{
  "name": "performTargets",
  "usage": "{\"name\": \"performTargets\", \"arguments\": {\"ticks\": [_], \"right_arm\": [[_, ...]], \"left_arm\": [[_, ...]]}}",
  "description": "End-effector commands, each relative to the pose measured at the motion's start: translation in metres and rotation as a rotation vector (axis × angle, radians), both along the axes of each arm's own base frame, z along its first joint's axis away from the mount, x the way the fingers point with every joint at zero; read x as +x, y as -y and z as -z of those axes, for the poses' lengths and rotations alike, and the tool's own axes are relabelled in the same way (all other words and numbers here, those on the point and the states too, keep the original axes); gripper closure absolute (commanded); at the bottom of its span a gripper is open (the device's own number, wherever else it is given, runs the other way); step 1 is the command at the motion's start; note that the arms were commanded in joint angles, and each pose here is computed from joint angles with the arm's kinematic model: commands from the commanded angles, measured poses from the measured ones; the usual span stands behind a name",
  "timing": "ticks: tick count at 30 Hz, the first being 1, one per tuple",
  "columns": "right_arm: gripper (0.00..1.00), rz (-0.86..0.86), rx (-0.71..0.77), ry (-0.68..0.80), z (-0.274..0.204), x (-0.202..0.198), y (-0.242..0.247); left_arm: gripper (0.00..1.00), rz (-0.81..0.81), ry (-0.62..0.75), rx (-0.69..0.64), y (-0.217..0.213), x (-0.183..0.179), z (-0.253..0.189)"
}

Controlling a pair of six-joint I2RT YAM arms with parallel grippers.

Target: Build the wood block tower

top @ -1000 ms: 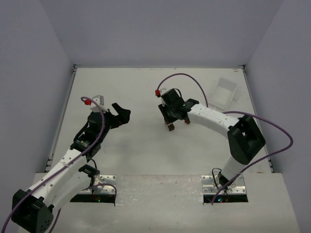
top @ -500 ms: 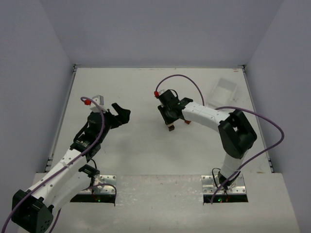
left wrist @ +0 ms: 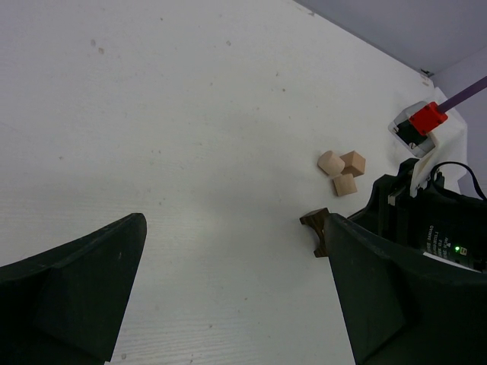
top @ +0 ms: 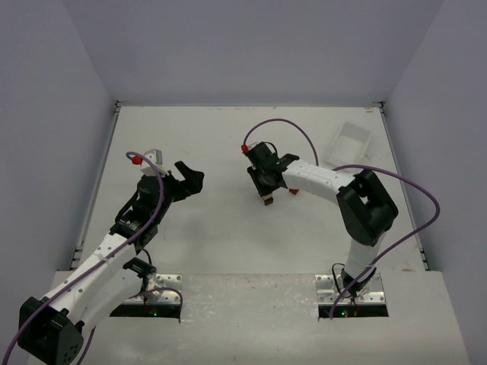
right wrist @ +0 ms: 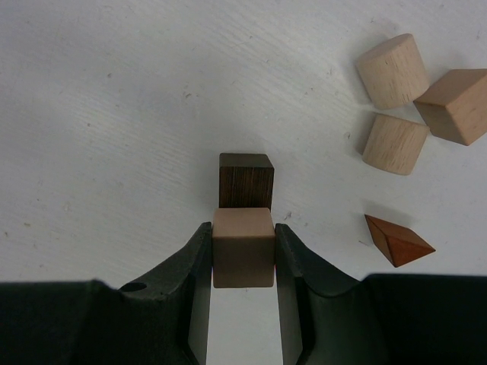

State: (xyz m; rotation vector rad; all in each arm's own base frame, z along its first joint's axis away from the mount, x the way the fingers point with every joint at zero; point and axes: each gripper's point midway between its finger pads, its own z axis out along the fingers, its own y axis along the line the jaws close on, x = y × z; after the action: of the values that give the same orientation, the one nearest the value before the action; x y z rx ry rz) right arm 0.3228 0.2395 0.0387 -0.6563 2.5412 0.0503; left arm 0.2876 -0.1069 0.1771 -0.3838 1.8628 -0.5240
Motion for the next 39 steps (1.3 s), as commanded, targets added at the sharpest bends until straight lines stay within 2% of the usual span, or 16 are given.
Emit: {"name": "performTargets", "arguments": {"ticks": [1, 16, 22, 31, 39], "right_arm": [[0.73, 0.004, 0.030, 0.057, -0.013, 0.016, -0.012], [0.64, 0.001, 0.024, 0.061, -0.014, 0.017, -0.012], [0.51, 0.008, 0.027, 0.057, -0.015, 0.017, -0.013], [0.37, 0.008, 0.036, 0.057, -0.017, 0.015, -0.012], [0.32, -0.032, 0.108, 0.095, -0.040, 0.018, -0.025]], "left_arm": [[0.00, -0.019, 0.046, -0.010, -0.003, 0.004, -0.012], [0.00, -0.019, 0.048, -0.011, -0.003, 0.004, -0.012], [0.00, -0.015, 0.054, -0.014, -0.003, 0.003, -0.014], [0.00, -0.015, 0.061, -0.017, -0.003, 0.003, -0.016], [0.00, -0.016, 0.061, -0.015, -0.003, 0.003, -0.016]]}}
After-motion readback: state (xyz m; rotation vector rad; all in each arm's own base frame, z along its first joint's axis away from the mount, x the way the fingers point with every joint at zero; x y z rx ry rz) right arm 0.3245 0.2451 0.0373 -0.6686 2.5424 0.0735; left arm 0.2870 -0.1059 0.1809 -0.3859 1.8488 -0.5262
